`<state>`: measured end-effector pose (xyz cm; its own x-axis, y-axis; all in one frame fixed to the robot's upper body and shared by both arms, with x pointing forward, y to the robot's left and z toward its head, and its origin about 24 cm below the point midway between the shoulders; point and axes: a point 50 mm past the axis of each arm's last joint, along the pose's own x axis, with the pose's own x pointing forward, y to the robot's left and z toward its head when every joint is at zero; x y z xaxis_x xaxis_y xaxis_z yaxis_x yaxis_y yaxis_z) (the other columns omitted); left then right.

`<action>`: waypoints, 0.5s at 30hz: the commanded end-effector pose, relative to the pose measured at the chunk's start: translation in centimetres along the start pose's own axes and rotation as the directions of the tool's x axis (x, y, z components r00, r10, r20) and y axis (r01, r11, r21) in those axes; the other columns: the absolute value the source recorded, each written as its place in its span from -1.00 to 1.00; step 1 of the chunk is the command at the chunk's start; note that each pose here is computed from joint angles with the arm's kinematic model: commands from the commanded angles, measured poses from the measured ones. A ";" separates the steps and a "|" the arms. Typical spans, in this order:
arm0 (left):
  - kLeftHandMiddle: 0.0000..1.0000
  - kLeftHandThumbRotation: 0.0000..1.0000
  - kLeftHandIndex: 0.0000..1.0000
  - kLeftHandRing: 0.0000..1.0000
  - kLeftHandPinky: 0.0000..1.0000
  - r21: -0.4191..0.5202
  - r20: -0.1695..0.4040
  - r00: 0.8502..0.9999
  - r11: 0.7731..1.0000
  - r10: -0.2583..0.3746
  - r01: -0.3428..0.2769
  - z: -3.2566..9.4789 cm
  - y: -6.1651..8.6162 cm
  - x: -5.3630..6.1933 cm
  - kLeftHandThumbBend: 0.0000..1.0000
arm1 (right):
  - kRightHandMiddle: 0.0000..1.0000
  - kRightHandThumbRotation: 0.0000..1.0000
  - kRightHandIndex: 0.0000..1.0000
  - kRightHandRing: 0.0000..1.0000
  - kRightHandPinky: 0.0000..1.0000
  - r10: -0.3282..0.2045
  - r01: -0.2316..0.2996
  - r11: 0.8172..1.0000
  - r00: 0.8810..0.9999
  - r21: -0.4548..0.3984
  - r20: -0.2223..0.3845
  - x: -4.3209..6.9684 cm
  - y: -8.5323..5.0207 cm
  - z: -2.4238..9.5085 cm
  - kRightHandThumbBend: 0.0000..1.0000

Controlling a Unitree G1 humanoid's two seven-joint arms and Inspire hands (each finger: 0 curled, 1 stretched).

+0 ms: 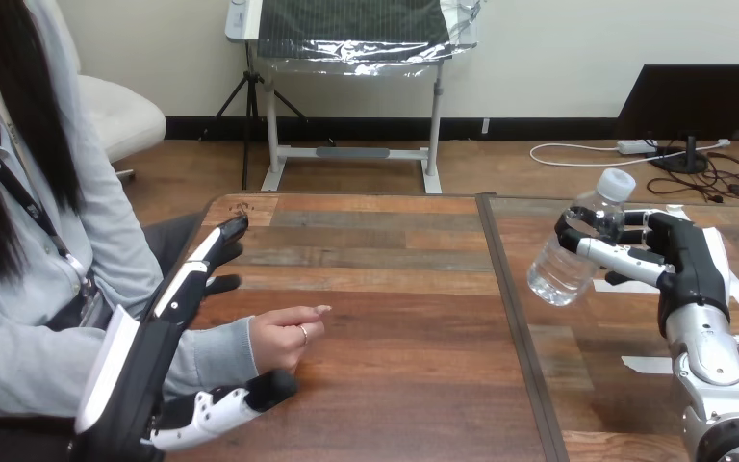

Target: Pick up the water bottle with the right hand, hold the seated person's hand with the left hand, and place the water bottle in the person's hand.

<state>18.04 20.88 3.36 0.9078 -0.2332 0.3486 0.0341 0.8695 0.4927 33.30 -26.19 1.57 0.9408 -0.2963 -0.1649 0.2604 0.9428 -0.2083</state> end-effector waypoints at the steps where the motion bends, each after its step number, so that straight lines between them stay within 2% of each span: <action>1: 0.86 0.30 0.83 0.80 0.63 0.155 0.074 0.997 0.987 0.020 -0.032 1.4 2.0 1.9 1.00 | -0.04 -1.00 -0.05 -0.16 -0.28 0.020 -0.032 0.998 0.982 0.061 0.185 1.3 1.1 4.7 0.64; 11: 0.85 0.04 0.83 0.78 0.66 0.326 0.020 0.998 0.944 -0.061 0.051 1.6 3.2 2.7 1.00 | -0.07 -1.00 -0.06 -0.18 -0.29 0.056 -0.083 0.990 0.972 0.110 0.230 1.2 1.5 5.2 0.60; 15: 0.84 -0.08 0.84 0.79 0.67 0.403 -0.021 0.994 0.909 -0.108 0.107 1.7 3.9 3.1 1.00 | -0.09 -1.00 -0.07 -0.19 -0.31 0.059 -0.089 0.990 0.968 0.113 0.244 1.2 1.6 5.5 0.62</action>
<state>18.97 22.48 4.91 0.9353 -0.2632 0.2364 0.0073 0.6824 0.7309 33.52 -25.13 1.69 0.9665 -0.2186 -0.1343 0.2008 0.9704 -0.1343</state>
